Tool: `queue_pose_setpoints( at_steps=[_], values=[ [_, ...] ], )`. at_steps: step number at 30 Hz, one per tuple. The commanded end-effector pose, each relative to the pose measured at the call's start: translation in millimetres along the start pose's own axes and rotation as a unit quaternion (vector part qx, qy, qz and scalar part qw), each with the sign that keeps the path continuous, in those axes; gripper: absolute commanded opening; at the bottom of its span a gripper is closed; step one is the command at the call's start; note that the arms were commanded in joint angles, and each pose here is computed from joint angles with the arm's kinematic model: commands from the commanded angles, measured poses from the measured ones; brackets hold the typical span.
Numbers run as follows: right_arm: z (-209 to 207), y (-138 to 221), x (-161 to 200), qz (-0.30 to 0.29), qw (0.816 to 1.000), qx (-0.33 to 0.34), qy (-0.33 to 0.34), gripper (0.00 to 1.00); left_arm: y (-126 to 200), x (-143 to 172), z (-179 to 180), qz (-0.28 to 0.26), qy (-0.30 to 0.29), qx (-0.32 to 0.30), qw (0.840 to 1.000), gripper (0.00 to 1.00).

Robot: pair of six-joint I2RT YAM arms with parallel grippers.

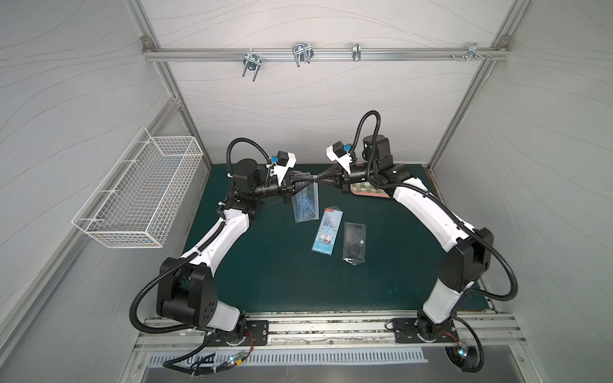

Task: Open the ruler set and take out the ruler
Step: Open the ruler set bag.

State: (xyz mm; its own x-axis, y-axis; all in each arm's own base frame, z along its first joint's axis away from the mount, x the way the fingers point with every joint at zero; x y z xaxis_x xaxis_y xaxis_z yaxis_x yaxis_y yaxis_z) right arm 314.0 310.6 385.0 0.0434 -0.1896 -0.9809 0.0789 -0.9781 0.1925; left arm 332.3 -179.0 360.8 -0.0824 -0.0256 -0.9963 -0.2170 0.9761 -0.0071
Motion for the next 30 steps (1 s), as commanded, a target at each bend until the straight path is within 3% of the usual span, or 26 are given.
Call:
queue_pose_setpoints(
  at_steps=[1, 30],
  values=[
    [3.8, -8.4, 21.7, 0.027, 0.999, -0.011, -0.027, 0.00, 8.6, -56.0, -25.0, -0.057, -0.119, 0.009, 0.991, 0.00],
    [5.2, -15.7, 25.4, 0.030, 0.999, -0.007, -0.027, 0.00, 11.5, -63.2, -29.7, -0.069, -0.129, 0.000, 0.989, 0.00]
  ],
)
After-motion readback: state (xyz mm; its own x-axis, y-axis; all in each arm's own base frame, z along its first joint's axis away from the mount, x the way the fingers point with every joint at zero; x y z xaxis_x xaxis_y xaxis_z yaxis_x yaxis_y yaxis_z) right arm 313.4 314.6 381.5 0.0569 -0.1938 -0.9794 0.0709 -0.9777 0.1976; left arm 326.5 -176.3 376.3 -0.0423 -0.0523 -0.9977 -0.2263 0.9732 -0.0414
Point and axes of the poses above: each gripper's point midway between its finger pads, its own y axis back along the fingers, its own z axis along the line the jaws close on, x = y × z, the point moved 6 cm from there along y, back along the fingers, and after that the axes turned 2 degrees about y, right-handed, at the moved point
